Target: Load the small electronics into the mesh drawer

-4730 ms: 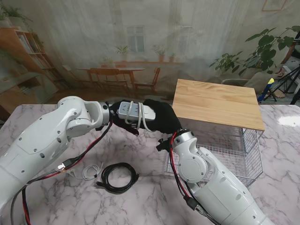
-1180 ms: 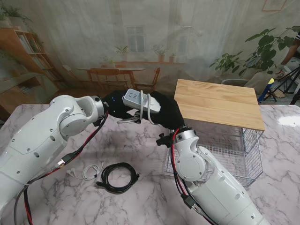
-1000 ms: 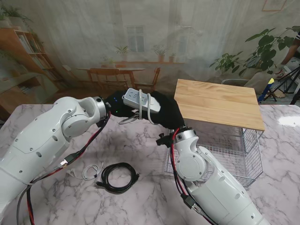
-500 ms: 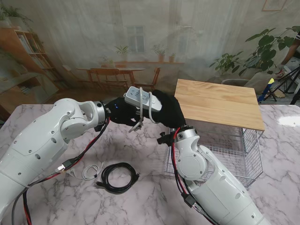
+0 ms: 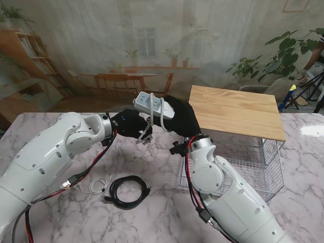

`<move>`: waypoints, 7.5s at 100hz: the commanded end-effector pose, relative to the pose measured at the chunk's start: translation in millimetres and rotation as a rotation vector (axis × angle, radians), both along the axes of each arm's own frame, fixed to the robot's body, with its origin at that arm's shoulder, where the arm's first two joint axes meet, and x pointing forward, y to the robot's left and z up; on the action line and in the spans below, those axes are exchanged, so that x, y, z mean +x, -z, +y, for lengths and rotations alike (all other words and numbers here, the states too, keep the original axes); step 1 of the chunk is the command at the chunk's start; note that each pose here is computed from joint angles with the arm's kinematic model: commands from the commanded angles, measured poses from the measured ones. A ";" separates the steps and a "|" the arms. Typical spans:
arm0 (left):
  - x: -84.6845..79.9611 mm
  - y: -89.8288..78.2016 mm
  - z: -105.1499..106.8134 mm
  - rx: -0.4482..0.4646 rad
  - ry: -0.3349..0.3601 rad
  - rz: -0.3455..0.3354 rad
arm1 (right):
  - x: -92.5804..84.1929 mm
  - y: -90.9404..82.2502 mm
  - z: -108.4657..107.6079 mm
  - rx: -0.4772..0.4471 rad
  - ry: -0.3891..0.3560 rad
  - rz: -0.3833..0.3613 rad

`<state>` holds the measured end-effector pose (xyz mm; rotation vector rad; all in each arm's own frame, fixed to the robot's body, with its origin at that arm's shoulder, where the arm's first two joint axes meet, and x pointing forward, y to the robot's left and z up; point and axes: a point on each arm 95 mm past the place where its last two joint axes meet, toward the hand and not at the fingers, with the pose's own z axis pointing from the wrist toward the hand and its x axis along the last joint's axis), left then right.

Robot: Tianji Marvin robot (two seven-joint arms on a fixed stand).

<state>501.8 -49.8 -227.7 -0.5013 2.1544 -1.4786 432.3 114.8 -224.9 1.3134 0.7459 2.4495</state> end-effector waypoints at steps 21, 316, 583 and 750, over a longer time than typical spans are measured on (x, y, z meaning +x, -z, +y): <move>1.6 9.5 -3.0 0.008 -0.026 0.028 | 1.1 -3.9 1.8 -0.003 -0.001 -0.002; -97.4 -129.4 4.7 0.063 0.209 -0.443 | 31.8 23.3 -1.1 -0.202 0.131 0.039; -49.0 -74.9 15.1 0.482 0.168 -0.232 | 31.1 10.2 -19.6 -0.051 0.162 0.064; -126.2 -5.4 6.2 0.330 0.488 -0.096 | 58.8 -2.6 -30.9 -0.122 0.262 0.053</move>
